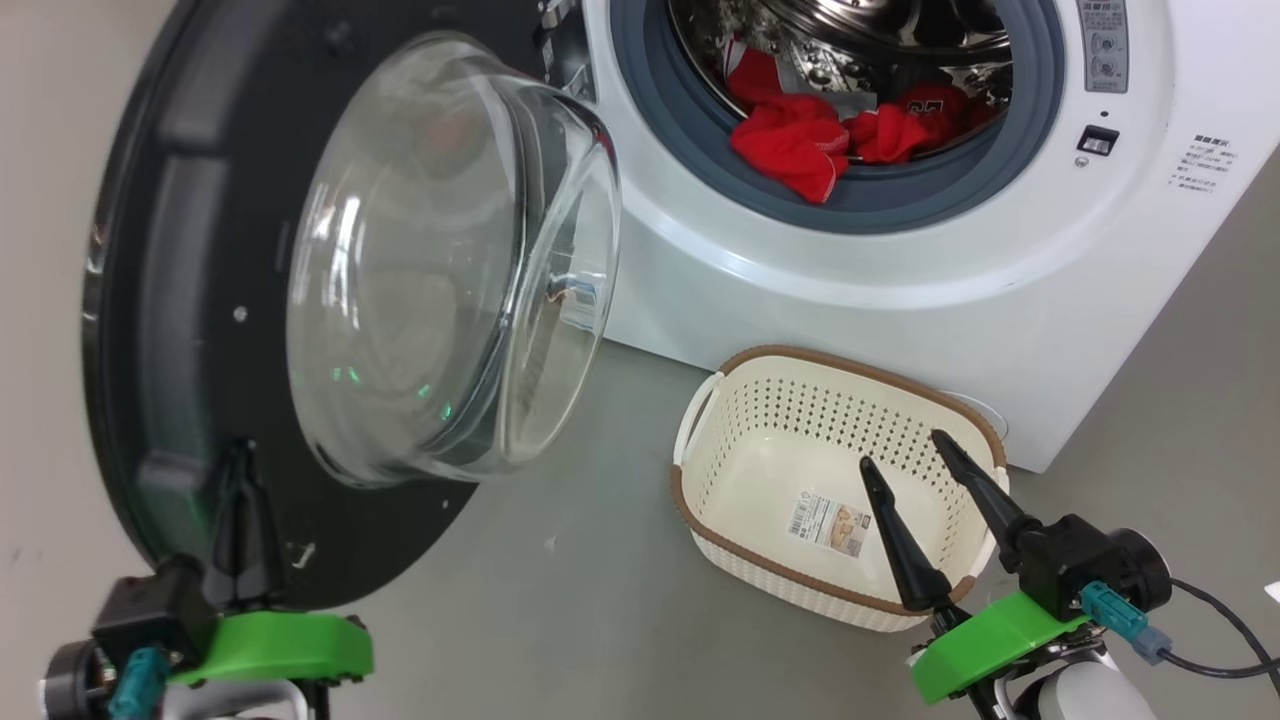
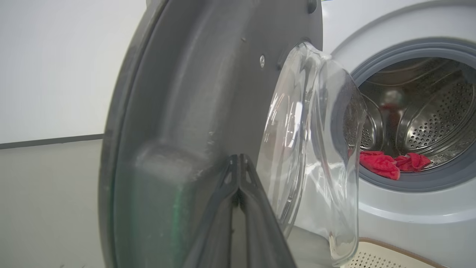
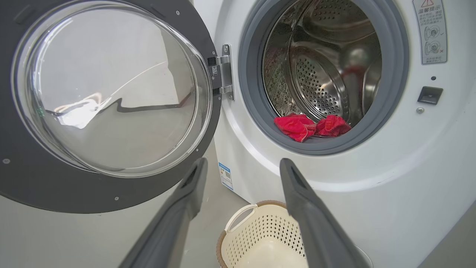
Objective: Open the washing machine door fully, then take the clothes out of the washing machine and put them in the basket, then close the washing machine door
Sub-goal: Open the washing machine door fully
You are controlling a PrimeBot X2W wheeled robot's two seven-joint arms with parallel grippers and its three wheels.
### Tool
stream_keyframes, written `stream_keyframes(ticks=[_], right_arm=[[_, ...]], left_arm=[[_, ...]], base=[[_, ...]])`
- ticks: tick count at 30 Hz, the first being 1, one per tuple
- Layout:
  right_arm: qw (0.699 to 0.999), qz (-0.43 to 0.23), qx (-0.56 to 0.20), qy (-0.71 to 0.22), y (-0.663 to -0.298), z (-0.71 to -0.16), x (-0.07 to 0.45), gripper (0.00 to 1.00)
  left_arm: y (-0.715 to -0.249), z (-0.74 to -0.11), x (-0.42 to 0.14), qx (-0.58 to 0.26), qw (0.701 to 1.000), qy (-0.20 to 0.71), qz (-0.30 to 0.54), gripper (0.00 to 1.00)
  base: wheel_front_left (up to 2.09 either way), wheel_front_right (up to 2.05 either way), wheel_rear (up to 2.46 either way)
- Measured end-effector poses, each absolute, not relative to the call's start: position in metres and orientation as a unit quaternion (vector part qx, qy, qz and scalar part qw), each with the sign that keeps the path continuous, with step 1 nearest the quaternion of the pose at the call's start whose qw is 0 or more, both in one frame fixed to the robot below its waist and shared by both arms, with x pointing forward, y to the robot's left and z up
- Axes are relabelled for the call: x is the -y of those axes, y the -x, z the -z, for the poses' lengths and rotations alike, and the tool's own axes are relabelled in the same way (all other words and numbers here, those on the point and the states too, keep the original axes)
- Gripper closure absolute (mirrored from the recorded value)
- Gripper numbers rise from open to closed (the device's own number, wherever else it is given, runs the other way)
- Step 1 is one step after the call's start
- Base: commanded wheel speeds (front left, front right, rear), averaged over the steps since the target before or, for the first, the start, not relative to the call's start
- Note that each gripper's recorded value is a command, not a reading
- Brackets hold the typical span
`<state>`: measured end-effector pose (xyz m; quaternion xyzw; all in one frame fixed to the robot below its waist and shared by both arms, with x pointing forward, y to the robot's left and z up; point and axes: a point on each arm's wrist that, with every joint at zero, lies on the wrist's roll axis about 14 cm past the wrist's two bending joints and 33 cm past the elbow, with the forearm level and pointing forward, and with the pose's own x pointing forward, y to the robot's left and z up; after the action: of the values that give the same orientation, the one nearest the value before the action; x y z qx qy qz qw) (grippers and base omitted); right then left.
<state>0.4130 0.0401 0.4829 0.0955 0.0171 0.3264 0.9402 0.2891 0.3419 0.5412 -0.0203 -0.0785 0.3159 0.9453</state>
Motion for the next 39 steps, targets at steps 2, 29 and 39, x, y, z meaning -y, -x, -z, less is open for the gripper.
stream_keyframes(ticks=[2, 29, 39], right_arm=[[0.941, -0.326, -0.018, -0.093, -0.414, -0.482, -0.040, 0.00], [0.936, -0.344, -0.040, -0.070, -0.423, -0.468, -0.051, 0.00], [0.934, -0.348, -0.039, -0.067, -0.422, -0.470, -0.054, 0.00]], left_arm=[[-0.287, -0.541, -0.349, 0.079, 0.942, 0.019, -0.325, 1.00], [-0.292, -0.541, -0.414, 0.075, 0.913, 0.023, -0.399, 1.00], [-0.288, -0.532, -0.425, 0.062, 0.911, 0.032, -0.407, 1.00]], base=[[0.00, 0.00, 0.00], [0.00, 0.00, 0.00], [0.00, 0.00, 0.00]])
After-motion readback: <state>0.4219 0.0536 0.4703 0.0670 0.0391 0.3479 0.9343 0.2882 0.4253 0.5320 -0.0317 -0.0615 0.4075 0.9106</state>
